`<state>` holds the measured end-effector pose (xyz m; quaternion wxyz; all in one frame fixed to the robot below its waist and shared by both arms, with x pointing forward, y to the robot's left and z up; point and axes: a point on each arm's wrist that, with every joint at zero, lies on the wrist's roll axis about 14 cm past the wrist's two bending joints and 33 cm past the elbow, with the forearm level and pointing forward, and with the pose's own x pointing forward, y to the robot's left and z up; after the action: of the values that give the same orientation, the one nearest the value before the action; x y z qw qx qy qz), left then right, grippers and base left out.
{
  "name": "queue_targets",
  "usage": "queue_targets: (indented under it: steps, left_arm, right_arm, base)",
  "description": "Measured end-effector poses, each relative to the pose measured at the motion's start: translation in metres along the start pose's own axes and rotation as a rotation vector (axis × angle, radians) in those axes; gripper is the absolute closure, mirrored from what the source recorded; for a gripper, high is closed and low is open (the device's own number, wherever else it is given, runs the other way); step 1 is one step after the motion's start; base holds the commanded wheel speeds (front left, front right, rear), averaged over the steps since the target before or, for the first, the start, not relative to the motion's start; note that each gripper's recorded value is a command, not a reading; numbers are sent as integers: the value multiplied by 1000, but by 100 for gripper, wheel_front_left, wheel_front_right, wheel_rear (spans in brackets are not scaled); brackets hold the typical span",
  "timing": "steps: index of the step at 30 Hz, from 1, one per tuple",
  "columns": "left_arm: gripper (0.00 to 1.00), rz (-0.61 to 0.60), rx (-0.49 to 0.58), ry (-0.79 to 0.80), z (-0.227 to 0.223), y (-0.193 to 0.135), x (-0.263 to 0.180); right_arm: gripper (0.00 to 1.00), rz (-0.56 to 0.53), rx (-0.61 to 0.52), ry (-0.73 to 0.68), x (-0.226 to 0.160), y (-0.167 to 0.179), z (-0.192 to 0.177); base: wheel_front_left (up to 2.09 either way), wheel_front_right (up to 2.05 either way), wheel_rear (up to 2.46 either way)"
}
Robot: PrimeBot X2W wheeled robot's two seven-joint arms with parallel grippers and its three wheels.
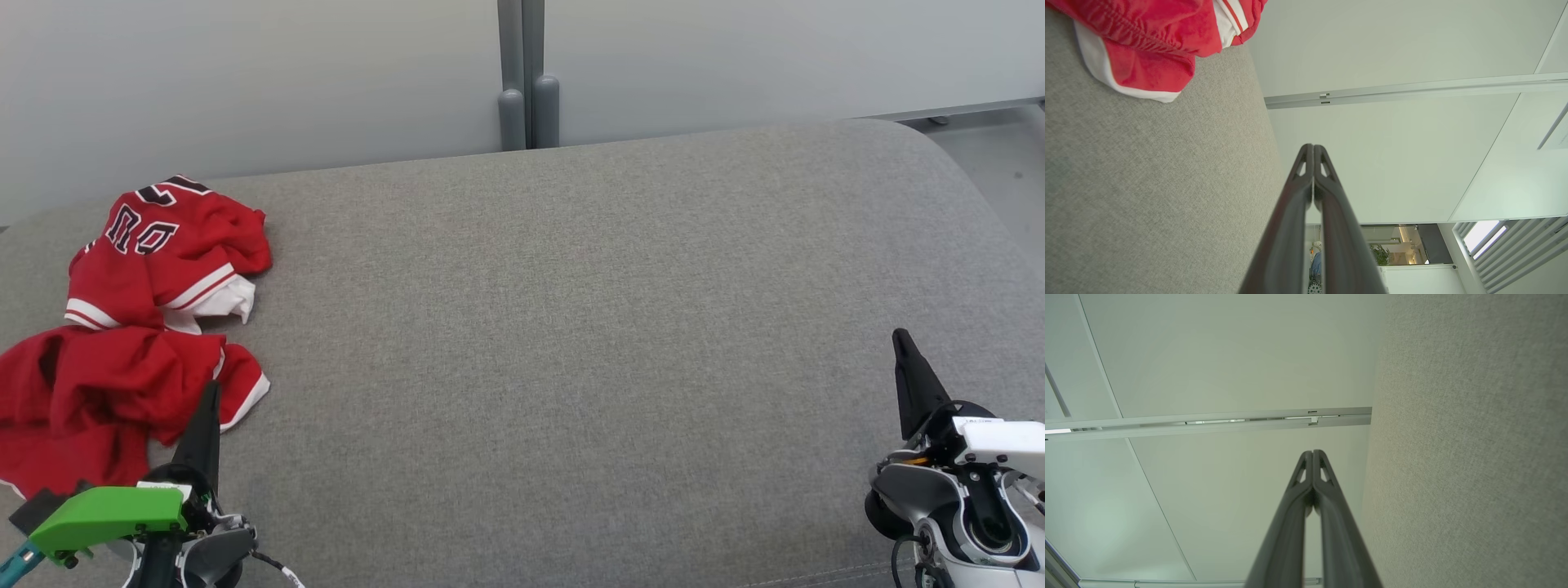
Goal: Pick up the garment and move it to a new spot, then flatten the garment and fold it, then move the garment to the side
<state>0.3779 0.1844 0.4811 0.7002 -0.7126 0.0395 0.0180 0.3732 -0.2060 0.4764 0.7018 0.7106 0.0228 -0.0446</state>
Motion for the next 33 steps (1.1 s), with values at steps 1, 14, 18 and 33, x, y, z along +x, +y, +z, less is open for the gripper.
queue_targets:
  steps: [1, 14, 18, 33]
  left_arm:
    - [100, 0, 0, 0, 0, 0, 0]
    - [100, 0, 0, 0, 0, 0, 0]
    - [100, 0, 0, 0, 0, 0, 0]
    - [0, 106, -31, 1, -7, 36, -16]
  right_arm:
    - [100, 0, 0, 0, 0, 0, 0]
    - [100, 0, 0, 0, 0, 0, 0]
    - [100, 0, 0, 0, 0, 0, 0]
    - [0, -114, 31, 2, -18, -39, -8]
  base:
    - [0, 0, 0]
    - [0, 0, 0]
    - [0, 0, 0]
    - [0, 0, 0]
